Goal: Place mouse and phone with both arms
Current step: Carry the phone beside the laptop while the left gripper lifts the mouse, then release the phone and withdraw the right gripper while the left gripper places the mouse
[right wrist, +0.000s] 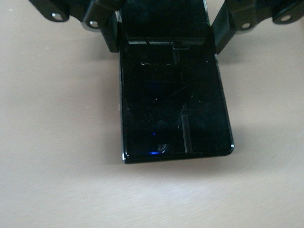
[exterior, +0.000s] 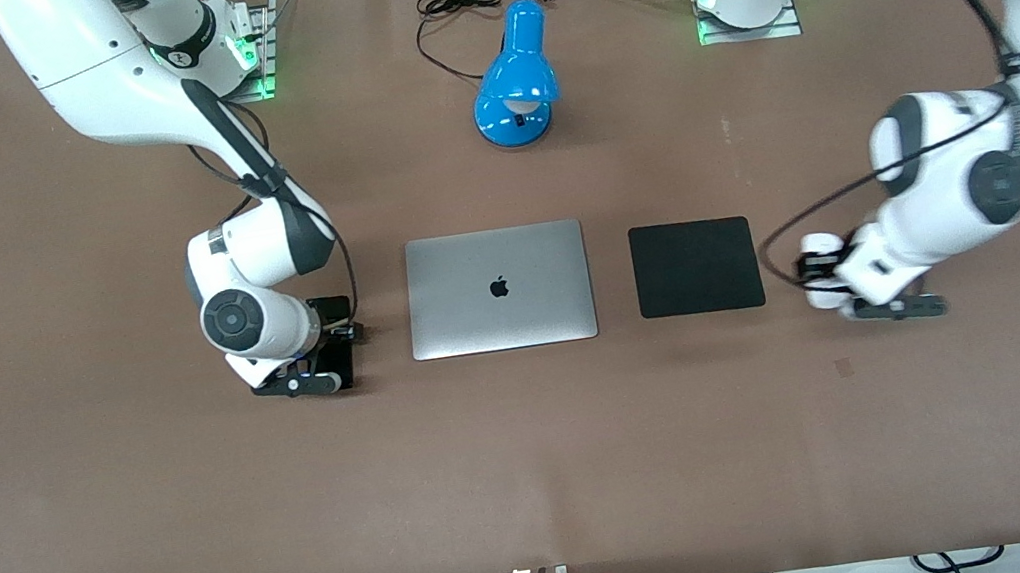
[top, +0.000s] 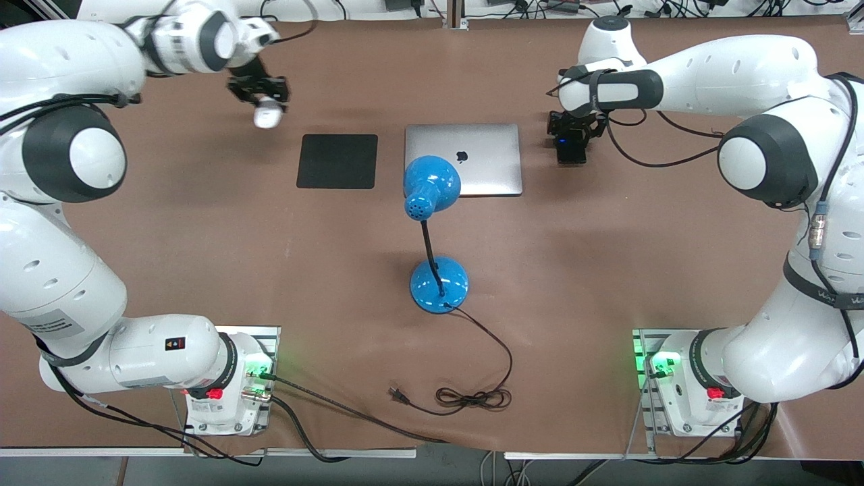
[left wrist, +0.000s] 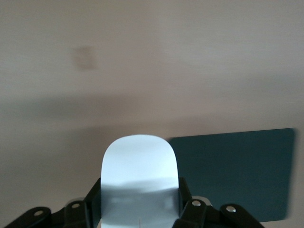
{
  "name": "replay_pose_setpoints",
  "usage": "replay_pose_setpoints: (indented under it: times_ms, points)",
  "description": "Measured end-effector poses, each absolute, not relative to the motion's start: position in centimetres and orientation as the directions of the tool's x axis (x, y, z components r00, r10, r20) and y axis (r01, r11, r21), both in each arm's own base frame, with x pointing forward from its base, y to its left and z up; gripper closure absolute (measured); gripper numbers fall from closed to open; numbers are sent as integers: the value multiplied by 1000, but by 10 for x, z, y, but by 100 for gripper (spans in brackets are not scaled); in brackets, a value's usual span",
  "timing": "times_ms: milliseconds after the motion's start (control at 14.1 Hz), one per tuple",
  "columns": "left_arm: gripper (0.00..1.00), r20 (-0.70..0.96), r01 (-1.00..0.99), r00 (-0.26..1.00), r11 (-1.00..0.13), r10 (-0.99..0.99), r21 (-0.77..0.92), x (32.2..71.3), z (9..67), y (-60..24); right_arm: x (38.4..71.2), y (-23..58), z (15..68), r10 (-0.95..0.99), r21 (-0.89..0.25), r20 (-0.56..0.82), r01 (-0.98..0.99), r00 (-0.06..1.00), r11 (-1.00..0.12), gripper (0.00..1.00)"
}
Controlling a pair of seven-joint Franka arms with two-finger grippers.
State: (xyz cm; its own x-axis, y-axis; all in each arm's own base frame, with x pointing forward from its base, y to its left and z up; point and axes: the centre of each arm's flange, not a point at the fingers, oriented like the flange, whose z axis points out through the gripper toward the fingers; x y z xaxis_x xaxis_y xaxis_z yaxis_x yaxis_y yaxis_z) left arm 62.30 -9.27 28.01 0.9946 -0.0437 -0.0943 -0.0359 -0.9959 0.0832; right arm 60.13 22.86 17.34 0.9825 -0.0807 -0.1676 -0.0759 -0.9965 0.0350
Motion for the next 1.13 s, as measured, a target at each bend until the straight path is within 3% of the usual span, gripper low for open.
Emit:
replay_pose_setpoints:
  times_ms: [283, 637, 920, 1133]
  points:
    - [38, -122, -16, 992, -999, -21, 39, 597, 238, -184, 591, 258, 175, -3, 58, -153, 6, 988, -998, 19]
    - [38, -103, 30, 994, -999, 25, 43, 564, 190, -208, 610, 240, 192, -68, 63, -113, -61, 991, -996, 0]
    - [38, -118, 37, 993, -999, 32, 36, 559, 182, -205, 658, 148, 310, -219, 55, -84, -215, 972, -975, 0]
    - [33, -124, 40, 992, -999, 36, 35, 558, 177, -203, 662, 97, 394, -291, 49, -76, -288, 954, -956, 0]
